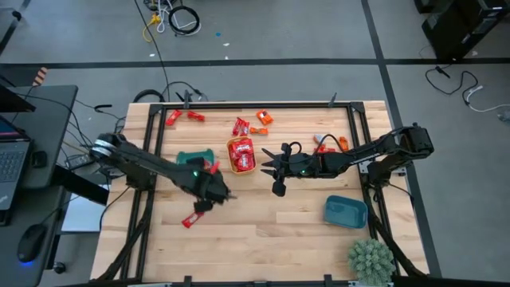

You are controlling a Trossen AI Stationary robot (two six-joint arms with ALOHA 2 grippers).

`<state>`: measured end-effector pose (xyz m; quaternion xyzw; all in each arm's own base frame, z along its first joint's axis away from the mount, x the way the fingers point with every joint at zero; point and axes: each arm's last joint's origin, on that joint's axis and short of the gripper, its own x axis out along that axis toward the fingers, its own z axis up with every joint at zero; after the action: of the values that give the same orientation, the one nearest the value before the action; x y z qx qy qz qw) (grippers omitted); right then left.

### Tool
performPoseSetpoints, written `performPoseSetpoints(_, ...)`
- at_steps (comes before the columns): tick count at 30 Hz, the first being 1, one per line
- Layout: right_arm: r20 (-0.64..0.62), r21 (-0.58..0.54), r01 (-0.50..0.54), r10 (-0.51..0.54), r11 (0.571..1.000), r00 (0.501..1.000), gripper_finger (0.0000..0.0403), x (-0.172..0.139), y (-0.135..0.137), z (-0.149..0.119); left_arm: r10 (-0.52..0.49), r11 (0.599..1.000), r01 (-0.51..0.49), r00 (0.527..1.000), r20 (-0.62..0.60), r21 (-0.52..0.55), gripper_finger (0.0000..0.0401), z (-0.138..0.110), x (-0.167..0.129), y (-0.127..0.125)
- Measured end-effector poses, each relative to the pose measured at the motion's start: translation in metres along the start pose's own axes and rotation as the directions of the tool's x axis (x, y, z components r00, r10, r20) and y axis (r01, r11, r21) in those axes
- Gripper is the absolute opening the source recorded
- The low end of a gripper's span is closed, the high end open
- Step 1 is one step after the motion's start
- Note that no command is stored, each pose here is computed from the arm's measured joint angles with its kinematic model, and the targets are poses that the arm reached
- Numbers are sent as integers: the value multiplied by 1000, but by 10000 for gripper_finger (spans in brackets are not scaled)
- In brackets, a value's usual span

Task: Sort candy
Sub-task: Put the orange candy into the green bin

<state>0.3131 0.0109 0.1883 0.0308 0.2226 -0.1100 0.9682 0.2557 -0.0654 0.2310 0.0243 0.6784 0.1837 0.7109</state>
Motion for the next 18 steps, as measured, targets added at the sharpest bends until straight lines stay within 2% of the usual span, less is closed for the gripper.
performPoseSetpoints(6, -2, 0, 1, -1, 1000, 1000, 82, 0, 0, 0, -13, 989, 22, 998, 59, -149, 8, -8, -11, 35)
performPoseSetpoints(16, -2, 1, 1, -1, 1000, 1000, 82, 0, 0, 0, -33, 957, 73, 989, 146, -281, 8, -15, -27, 60)
performPoseSetpoints(18, -2, 2, 1, -1, 1000, 1000, 82, 0, 0, 0, -71, 952, 110, 987, 141, -286, 8, -16, -28, 60)
